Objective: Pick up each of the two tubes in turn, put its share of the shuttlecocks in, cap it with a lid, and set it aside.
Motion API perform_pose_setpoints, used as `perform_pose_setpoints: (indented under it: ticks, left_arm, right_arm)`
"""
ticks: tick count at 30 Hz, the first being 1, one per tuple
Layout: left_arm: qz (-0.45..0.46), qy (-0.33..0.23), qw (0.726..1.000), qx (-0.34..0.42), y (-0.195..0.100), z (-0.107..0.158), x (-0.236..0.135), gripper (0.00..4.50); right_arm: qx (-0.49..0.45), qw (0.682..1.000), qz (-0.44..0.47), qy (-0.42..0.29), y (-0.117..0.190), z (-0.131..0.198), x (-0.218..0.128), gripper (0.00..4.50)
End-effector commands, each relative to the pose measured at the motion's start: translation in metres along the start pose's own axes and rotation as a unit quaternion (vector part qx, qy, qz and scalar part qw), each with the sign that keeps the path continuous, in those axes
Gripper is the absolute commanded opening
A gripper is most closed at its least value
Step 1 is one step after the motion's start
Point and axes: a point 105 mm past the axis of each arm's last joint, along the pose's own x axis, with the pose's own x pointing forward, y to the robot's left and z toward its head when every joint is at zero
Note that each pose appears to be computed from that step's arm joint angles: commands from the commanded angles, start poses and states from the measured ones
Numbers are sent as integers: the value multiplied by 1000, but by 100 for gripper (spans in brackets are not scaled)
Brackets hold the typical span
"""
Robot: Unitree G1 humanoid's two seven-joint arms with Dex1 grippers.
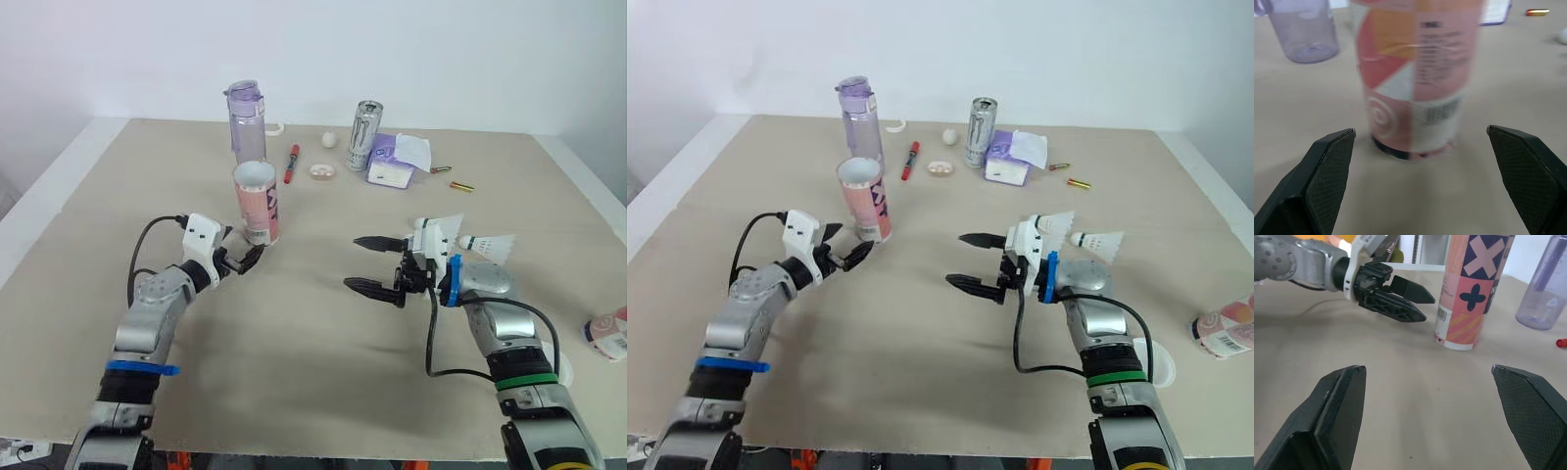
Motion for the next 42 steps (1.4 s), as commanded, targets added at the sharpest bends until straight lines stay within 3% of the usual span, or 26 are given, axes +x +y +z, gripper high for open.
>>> perform_pose_setpoints:
  ticks: [1, 29, 42]
  left_arm:
    - [-11, -6, 1000, 21, 7, 10, 9, 450]
    - [-63, -4, 997, 40, 23, 15, 53, 450]
    - [-97, -16, 993, 62, 11, 22, 68, 450]
  right_arm:
    - [-29, 999, -14, -10, -4, 13, -2, 441]
    - [-36, 999, -33, -1, 4, 16, -5, 441]
    - [-36, 999, -38, 1, 7, 18, -6, 441]
